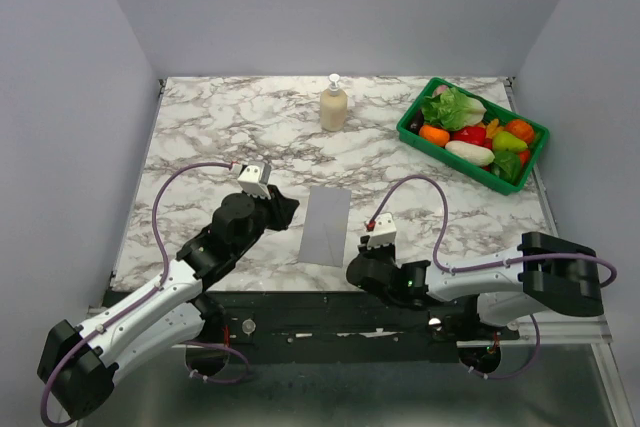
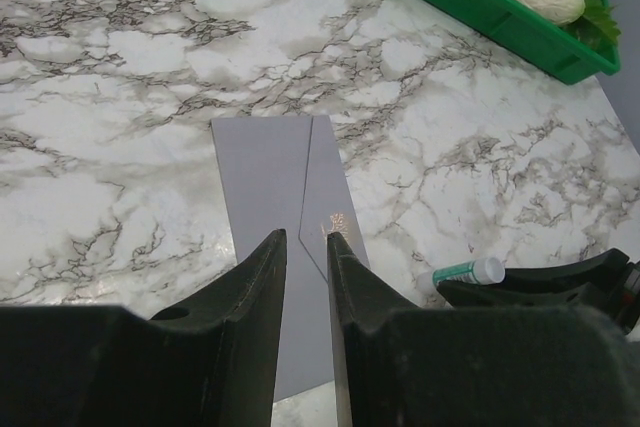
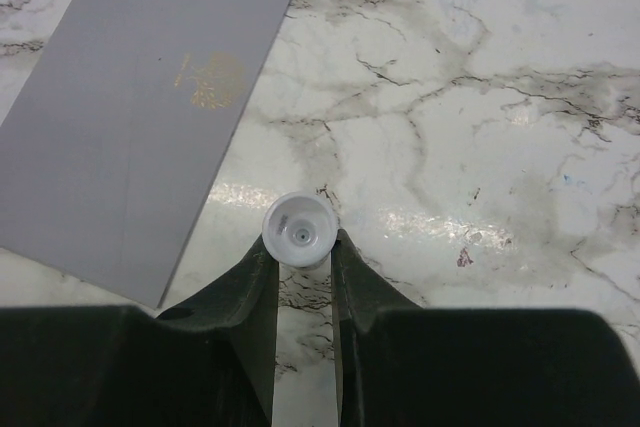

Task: Place the letter into the envelope and seal it

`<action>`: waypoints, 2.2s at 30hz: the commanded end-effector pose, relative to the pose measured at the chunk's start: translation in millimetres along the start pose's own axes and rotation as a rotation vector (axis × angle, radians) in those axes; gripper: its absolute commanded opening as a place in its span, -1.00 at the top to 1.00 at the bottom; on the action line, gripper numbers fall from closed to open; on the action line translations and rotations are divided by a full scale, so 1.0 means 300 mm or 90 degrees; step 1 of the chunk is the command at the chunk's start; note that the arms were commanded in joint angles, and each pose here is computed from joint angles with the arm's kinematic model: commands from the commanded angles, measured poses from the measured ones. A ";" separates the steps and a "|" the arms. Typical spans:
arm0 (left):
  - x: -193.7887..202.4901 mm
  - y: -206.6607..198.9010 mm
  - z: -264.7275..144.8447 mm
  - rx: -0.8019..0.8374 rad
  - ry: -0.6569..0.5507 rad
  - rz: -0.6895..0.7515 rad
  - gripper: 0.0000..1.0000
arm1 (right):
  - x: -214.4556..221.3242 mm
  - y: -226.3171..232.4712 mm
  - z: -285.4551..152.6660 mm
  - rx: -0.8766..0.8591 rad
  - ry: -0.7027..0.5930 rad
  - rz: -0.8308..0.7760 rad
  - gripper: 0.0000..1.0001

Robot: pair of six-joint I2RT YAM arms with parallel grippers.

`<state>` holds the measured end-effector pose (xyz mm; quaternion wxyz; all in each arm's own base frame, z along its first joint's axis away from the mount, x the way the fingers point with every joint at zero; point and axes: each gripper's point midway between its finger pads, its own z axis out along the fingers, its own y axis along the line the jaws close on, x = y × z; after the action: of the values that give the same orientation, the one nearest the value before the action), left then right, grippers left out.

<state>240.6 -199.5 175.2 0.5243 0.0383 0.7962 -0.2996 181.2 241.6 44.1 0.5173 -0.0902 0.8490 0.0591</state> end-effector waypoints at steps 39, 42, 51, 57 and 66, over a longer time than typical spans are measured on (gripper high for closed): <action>-0.075 -0.005 -0.051 -0.009 -0.023 0.001 -0.11 | -0.296 -0.176 0.181 -0.178 0.501 -0.102 0.89; -0.074 -0.003 -0.054 -0.011 -0.020 0.005 -0.10 | -0.244 -0.183 0.219 -0.170 0.549 -0.129 0.87; -0.070 0.006 -0.054 -0.018 -0.016 0.009 -0.09 | -0.151 -0.207 0.311 -0.117 0.581 -0.140 0.55; -0.066 0.007 -0.050 -0.019 -0.016 0.006 -0.09 | -0.116 -0.190 0.346 -0.116 0.563 -0.112 0.40; -0.062 0.018 -0.057 -0.028 -0.016 0.007 -0.08 | -0.054 -0.191 0.351 -0.116 0.559 -0.094 -0.01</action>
<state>235.1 -185.7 183.0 0.5254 0.0323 0.8015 -0.2836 287.0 206.5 16.8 0.0866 -0.2209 0.9701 0.0517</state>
